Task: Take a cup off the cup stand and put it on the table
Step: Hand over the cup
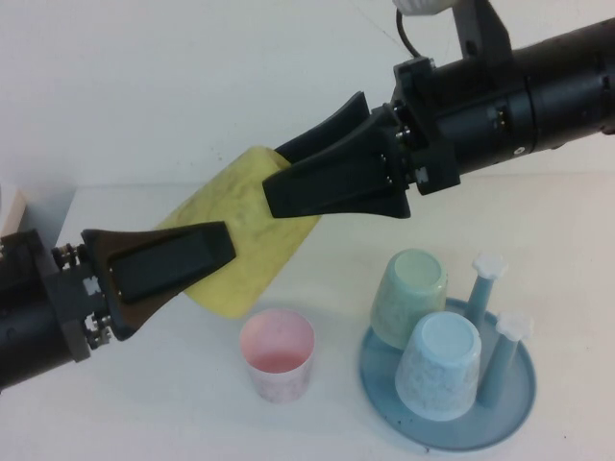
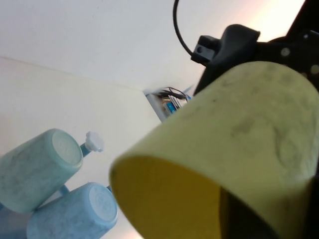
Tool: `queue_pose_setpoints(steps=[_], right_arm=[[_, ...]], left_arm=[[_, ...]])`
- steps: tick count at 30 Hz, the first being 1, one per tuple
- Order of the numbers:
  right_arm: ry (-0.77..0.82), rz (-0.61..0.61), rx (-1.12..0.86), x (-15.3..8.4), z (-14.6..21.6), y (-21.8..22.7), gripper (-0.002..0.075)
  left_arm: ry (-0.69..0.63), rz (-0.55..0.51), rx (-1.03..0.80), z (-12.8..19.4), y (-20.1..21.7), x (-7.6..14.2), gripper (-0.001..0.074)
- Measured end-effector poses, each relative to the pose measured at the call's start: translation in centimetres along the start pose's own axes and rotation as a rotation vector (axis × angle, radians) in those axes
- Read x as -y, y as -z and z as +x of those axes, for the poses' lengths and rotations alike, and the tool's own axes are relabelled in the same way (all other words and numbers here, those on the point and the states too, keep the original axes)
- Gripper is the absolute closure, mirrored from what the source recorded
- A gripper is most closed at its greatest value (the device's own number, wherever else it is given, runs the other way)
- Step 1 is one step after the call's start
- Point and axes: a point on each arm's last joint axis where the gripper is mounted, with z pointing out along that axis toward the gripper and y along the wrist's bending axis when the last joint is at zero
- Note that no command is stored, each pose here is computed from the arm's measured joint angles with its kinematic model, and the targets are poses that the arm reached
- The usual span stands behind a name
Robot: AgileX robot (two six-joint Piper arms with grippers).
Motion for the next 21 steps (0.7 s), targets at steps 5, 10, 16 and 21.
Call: queue_pose_setpoints(steps=[5,10,16,21], right_arm=[[-0.006,-0.005,-0.009,0.59,0.46,-0.32,0.0186],[-0.005,-0.007,-0.009,0.57,0.46,-0.32,0.0186],[-0.006,0.006,-0.005,0.74,0.44,-0.39,0.0125],[-0.013,0.01,0.016,1.0,0.15,0.25,0.0045]], left_arm=[[0.011,0.025,0.0,-0.04,0.0,0.27,0.0626],[0.011,0.027,-0.001,-0.03,0.0,0.29,0.0626],[0.012,0.029,-0.003,-0.02,0.0,0.31,0.0664],[0.043,-0.008,-0.018,-0.11,-0.01,0.23,0.0723]])
